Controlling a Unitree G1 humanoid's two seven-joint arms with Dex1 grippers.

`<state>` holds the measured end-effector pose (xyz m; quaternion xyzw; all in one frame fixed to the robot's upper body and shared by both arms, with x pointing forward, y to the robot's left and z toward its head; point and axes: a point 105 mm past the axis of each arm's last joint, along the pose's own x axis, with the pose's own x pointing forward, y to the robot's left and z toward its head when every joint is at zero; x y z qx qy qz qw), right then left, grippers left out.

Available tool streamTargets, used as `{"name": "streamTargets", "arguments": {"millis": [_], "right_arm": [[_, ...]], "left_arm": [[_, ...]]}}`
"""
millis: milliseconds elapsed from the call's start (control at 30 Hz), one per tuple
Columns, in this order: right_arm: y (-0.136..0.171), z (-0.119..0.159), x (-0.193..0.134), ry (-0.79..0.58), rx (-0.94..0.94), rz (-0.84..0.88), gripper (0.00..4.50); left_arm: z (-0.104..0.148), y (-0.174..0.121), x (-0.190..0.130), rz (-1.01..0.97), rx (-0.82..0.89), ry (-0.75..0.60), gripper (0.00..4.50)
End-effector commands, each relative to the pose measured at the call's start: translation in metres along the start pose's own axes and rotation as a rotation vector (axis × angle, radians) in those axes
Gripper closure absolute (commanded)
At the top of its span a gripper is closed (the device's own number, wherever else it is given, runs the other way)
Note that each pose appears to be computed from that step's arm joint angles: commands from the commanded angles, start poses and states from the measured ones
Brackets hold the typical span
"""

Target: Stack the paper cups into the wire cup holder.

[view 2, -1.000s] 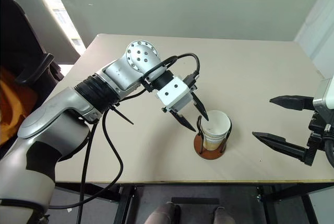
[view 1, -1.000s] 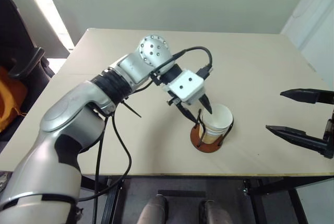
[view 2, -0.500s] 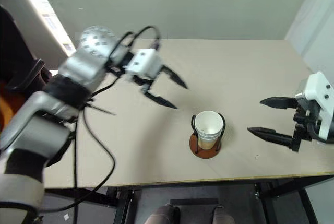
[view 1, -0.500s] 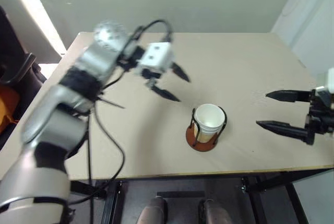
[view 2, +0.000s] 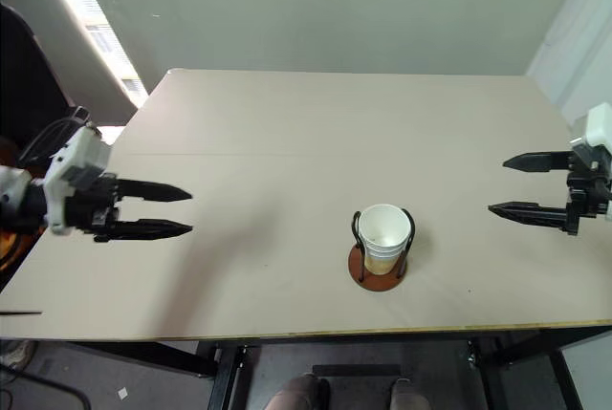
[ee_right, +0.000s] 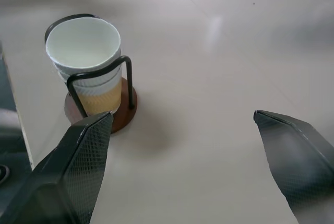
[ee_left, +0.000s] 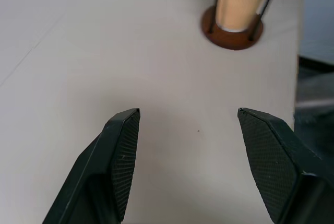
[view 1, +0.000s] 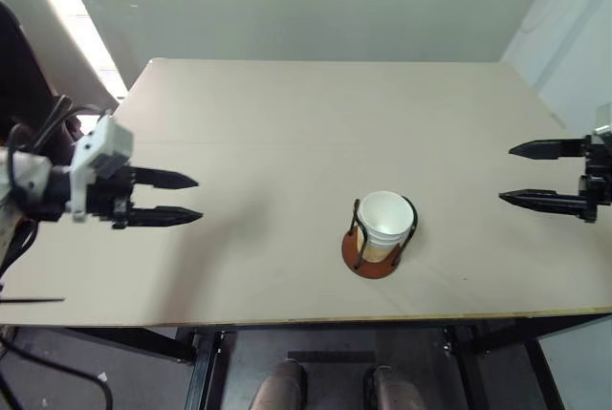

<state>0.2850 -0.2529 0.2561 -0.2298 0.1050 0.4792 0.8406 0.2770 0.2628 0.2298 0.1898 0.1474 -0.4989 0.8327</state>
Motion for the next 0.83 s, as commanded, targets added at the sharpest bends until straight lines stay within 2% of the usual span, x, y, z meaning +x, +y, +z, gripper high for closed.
{"name": "streamTargets", "arguments": {"millis": [33, 833], "right_arm": [[-0.004, 0.005, 0.000, -0.003, -0.037, 0.007, 0.00], [0.006, 0.005, -0.003, 0.005, -0.021, 0.010, 0.00]], "left_arm": [[0.013, -0.002, -0.007, 0.044, 0.038, -0.030, 1.32], [0.004, 0.007, 0.011, 0.025, 0.002, -0.040, 1.32]]}}
